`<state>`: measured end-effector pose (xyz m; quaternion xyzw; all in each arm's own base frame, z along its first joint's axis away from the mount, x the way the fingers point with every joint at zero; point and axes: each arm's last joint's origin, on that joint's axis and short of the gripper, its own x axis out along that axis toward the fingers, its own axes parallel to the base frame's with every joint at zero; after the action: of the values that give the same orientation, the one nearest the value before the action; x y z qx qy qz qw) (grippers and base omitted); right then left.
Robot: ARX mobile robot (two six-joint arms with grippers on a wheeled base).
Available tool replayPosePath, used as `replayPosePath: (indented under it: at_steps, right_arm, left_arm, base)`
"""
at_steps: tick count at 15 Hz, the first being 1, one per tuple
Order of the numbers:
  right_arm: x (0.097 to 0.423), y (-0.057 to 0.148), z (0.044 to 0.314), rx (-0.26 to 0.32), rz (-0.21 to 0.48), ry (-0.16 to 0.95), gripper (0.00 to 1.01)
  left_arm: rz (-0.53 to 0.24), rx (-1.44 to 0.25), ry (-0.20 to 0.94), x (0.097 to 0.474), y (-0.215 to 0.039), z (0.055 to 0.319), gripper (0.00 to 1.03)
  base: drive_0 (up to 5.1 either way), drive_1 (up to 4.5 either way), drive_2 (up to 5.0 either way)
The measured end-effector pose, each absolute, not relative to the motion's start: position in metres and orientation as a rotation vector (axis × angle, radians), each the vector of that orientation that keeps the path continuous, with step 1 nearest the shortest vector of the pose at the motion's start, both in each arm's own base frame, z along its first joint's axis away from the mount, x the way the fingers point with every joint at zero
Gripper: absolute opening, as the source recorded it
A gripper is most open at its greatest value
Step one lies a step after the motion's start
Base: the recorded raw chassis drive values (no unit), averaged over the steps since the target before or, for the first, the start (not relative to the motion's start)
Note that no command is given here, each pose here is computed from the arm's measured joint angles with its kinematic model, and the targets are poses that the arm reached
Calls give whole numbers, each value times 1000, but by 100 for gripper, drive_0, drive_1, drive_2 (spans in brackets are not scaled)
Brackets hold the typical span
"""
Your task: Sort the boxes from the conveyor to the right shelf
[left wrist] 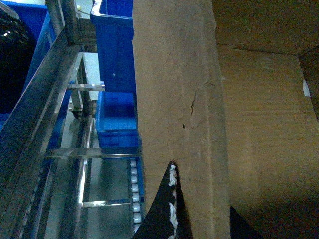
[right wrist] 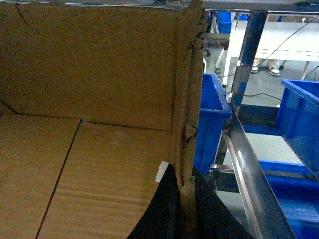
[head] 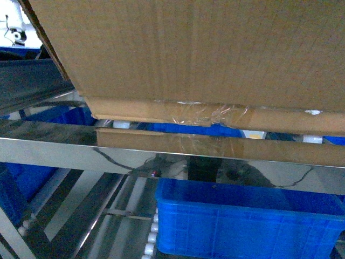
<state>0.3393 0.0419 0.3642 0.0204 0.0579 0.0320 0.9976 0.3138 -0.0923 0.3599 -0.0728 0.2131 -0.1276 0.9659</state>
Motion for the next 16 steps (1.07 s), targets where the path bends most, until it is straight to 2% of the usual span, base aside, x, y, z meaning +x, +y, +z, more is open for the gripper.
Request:
replayPosePath:
  at_steps: [3, 6, 8, 12, 13, 14, 16]
  right_arm:
    - [349, 37, 363, 51, 67, 135, 3]
    - [359, 39, 362, 48, 70, 103, 3]
    - [363, 40, 361, 36, 74, 70, 3]
    - [362, 44, 358, 22, 74, 77, 3]
    - [362, 44, 358, 21, 70, 64, 6]
    - [362, 43, 360, 24, 68, 34, 18]
    - [362, 43, 363, 34, 64, -1, 40]
  left_arm:
    - [-280, -152, 453, 328, -97, 362, 3]
    - [-276, -160, 427, 341, -101, 358, 3]
    - [-266, -161, 400, 342, -101, 357, 3]
    - [-259, -162, 406, 342, -101, 349, 3]
    - [-261, -164, 395, 343, -101, 350, 3]
    - [-272, -180, 374, 343, -102, 351, 4]
    - [-319, -248, 328, 345, -104, 354, 25]
  base:
    - [0, 0, 0]
    - [0, 0, 0]
    - [0, 0, 0]
    - [0, 0, 0]
    - [0, 0, 0]
    - [0, 0, 0]
    - [0, 0, 0]
